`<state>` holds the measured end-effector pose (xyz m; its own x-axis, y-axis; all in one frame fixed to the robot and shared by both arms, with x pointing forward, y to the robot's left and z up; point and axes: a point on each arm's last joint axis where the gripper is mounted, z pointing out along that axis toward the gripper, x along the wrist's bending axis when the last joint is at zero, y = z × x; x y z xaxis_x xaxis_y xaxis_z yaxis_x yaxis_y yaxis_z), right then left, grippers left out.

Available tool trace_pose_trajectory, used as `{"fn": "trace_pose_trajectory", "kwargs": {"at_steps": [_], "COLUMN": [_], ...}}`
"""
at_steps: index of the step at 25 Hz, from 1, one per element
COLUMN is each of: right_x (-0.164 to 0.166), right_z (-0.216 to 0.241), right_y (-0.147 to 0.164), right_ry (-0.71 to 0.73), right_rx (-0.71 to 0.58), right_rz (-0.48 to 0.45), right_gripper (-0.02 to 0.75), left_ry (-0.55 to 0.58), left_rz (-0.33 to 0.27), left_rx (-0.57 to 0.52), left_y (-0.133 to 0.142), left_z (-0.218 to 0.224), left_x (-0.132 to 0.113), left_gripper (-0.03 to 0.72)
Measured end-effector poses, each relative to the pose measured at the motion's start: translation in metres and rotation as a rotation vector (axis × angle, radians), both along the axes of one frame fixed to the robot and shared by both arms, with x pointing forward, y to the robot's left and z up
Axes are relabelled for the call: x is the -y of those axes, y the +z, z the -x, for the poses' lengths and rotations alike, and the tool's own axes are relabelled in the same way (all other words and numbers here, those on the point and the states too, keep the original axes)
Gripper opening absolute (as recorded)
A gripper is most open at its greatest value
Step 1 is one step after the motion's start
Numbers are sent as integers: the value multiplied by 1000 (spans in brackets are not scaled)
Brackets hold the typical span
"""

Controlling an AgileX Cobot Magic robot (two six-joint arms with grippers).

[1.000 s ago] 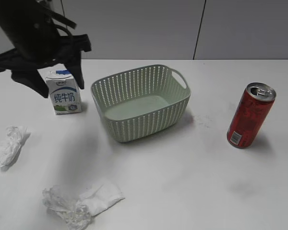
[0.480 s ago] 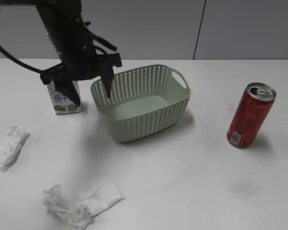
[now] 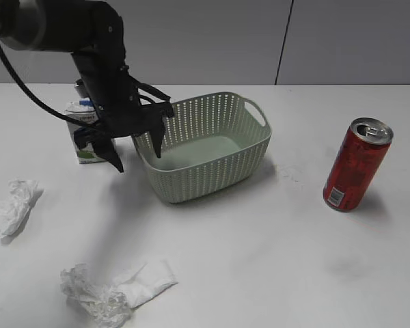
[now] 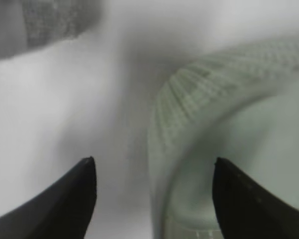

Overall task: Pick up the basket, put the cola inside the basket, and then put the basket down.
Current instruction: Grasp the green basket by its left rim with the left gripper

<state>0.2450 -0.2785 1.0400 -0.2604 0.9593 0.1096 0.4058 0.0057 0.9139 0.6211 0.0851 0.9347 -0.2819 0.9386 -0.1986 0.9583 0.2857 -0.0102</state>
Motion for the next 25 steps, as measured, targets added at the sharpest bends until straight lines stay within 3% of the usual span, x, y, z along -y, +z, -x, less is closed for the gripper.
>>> {"fn": "trace_pose_trajectory", "kwargs": {"at_steps": [8, 25], "right_x": [0, 0], "right_z": [0, 0], "right_y": [0, 0], "right_ry": [0, 0], "right_rx": [0, 0], "right_rz": [0, 0], "right_gripper": [586, 587], "left_ry": [31, 26], "left_rz": [15, 4], "left_rx": [29, 12], "left_y": [-2, -10], "left_z": [-8, -8], "left_x": [-7, -6], "left_gripper": [438, 421]}}
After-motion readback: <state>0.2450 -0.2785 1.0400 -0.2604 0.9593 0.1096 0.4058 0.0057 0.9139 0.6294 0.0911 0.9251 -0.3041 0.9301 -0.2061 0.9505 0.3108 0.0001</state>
